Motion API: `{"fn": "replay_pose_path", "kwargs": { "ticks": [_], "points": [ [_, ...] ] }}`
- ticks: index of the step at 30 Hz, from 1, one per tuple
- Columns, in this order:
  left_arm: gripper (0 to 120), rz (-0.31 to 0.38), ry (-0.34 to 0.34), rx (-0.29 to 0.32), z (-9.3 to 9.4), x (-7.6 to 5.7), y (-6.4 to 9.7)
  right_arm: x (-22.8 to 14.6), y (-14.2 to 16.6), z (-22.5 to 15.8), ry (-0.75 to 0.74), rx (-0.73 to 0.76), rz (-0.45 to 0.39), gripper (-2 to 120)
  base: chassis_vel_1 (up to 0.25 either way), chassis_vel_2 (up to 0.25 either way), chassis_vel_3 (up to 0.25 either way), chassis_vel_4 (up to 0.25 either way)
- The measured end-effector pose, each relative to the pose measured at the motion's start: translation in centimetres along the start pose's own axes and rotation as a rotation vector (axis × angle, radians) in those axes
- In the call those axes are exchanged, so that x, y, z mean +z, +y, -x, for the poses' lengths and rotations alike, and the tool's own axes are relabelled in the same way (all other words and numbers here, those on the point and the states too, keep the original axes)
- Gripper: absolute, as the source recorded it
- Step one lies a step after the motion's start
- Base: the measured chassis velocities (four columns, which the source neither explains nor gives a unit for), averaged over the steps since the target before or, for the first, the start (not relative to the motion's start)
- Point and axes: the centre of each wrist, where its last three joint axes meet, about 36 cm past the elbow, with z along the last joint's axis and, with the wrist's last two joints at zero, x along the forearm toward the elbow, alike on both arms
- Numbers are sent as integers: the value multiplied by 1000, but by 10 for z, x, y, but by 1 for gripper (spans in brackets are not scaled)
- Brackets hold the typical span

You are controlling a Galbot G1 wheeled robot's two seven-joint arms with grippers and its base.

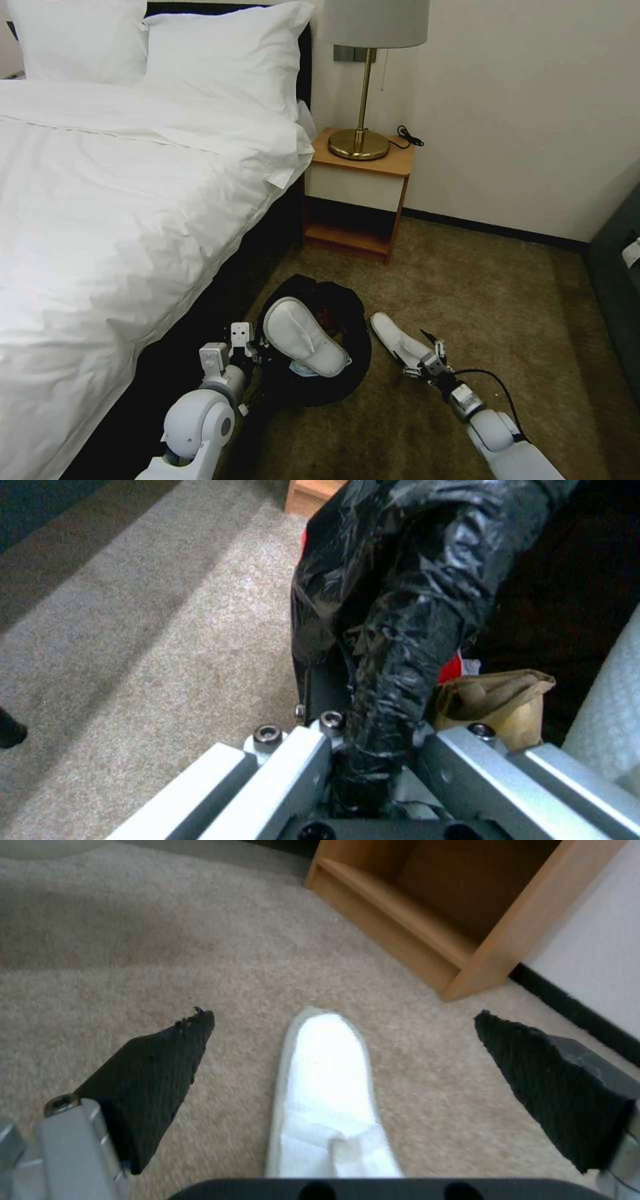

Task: Pick up the trash bin, then pick up the garbage on the floor and place it into the trash bin.

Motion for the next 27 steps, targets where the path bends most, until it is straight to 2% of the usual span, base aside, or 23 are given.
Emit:
{"fn": "replay_pose_path", "kwargs": {
  "ticks": [13,27],
  "points": [
    [0,4,-15,6,-7,-3,-2,22,17,9,55,-13,36,100,0,0,0,0],
    [0,2,-34,-13,-19,-6,4,50,9,3,158,18,67,100,0,0,0,0]
  ]
}}
